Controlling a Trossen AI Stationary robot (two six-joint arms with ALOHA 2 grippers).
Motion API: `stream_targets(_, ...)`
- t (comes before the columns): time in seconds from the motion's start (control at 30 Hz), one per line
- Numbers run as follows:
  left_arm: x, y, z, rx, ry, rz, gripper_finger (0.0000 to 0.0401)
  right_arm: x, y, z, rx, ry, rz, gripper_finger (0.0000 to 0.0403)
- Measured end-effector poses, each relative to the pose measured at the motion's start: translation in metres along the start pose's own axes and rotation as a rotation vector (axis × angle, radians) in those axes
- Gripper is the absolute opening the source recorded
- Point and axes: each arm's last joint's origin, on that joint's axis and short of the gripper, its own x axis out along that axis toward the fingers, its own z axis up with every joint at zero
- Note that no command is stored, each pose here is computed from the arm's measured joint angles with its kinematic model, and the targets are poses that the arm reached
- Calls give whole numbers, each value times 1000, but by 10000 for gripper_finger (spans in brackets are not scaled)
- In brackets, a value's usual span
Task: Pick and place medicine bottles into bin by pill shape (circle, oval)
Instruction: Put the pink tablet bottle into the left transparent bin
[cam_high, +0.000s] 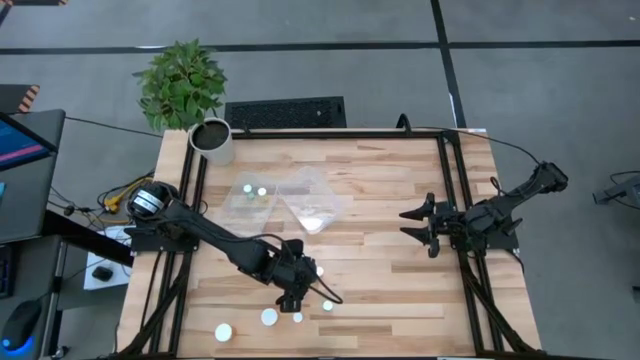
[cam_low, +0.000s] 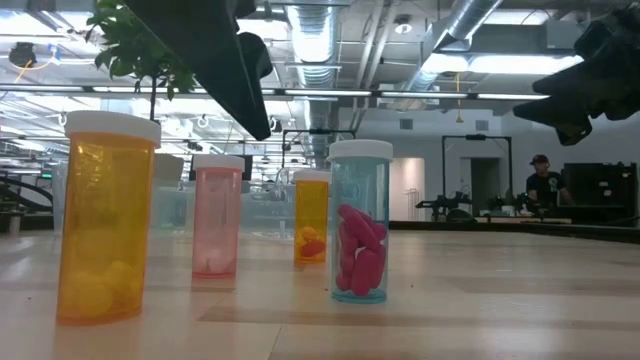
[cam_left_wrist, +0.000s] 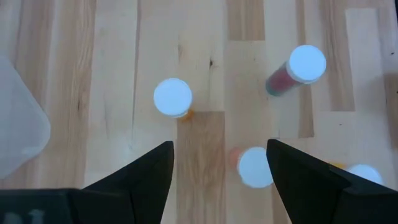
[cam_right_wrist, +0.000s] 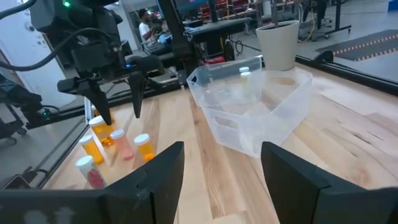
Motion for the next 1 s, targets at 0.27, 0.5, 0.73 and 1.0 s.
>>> stream_targets(0.27, -2, -10, -2, 1, -21, -19, 249, 0, 0, 0, -1, 0, 0, 226)
stream_targets(0.5, 10, -18, -7, 14, -3, -14, 249, 0, 0, 0, 0, 0, 0, 226)
stream_targets(0.73, 20, -19, -9, 23, 24, -40, 249, 0, 0, 0, 2, -1, 0, 226)
stream_targets(1.0, 20, -19, -10, 30, 43, -51, 249, 0, 0, 0, 28, 4, 12, 226)
